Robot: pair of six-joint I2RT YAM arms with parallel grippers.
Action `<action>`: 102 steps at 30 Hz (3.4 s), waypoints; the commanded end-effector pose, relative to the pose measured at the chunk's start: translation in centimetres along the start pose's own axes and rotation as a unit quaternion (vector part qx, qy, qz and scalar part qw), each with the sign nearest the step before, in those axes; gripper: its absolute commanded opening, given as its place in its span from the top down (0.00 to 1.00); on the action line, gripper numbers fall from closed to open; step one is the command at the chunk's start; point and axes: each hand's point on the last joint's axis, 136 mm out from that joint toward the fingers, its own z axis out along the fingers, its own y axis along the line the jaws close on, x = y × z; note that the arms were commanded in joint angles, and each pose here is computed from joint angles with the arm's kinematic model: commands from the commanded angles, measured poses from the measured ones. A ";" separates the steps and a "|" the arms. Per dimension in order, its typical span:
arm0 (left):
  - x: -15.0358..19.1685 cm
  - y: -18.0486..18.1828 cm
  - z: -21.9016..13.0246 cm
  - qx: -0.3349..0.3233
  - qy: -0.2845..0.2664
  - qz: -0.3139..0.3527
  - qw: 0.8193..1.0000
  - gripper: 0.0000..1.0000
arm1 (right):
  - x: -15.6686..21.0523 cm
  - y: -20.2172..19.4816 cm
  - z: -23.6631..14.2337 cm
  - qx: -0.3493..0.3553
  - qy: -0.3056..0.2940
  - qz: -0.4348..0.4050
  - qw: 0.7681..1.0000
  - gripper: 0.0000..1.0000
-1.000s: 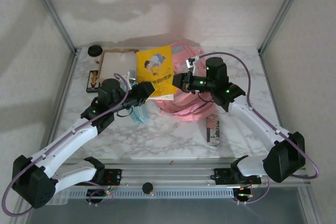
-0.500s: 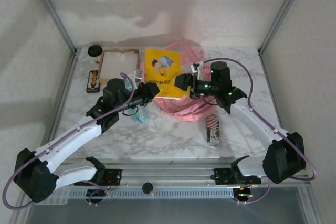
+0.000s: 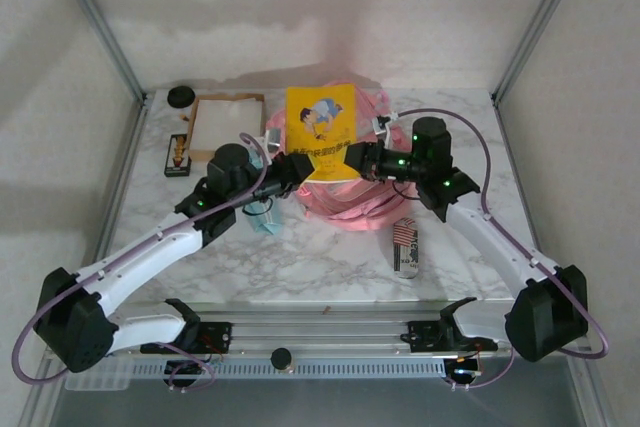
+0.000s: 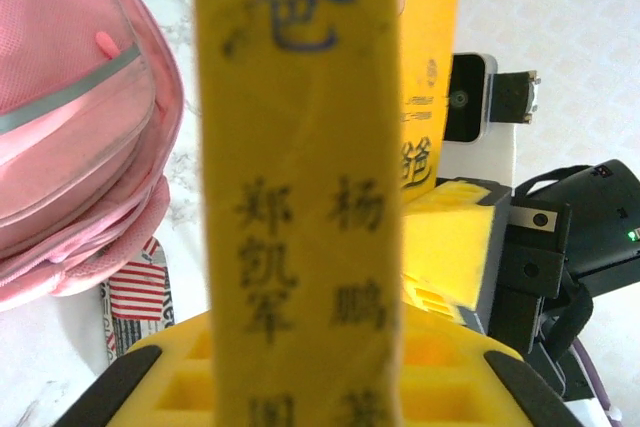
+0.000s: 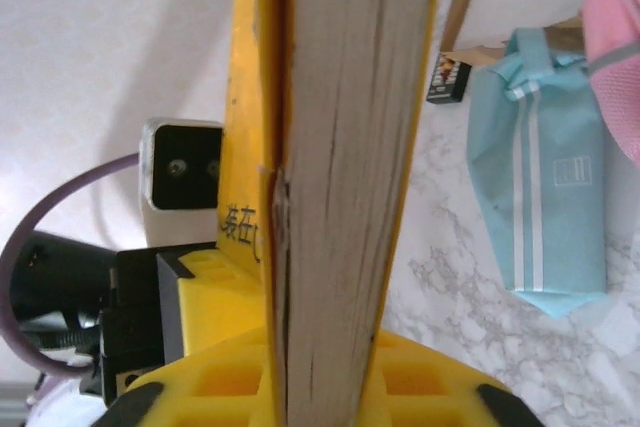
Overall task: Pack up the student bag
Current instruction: Pass the book, then open the student bag at the top-center of the table, then place the book in the student bag.
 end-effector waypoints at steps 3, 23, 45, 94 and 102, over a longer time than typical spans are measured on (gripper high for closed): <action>-0.7 -1.3 0.6 -0.009 -0.008 0.071 0.997 0.46 | -2.5 0.1 -2.5 0.036 -0.054 -0.045 0.997 1.00; 3.9 12.2 14.3 -0.322 0.164 0.540 0.760 0.19 | -8.7 -13.6 -22.0 0.292 -0.282 0.087 0.910 1.00; 0.8 17.2 19.3 -0.360 0.150 0.545 0.742 0.55 | -8.4 -13.9 -23.0 0.276 -0.293 0.094 0.910 1.00; -8.8 -1.1 7.0 -0.312 -0.035 0.537 0.783 1.00 | 0.4 -11.7 -5.0 0.083 -0.066 0.073 0.992 1.00; -8.1 -0.6 5.7 -0.309 -0.035 0.533 0.787 1.00 | -2.5 -13.3 2.1 0.048 -0.039 0.043 0.997 1.00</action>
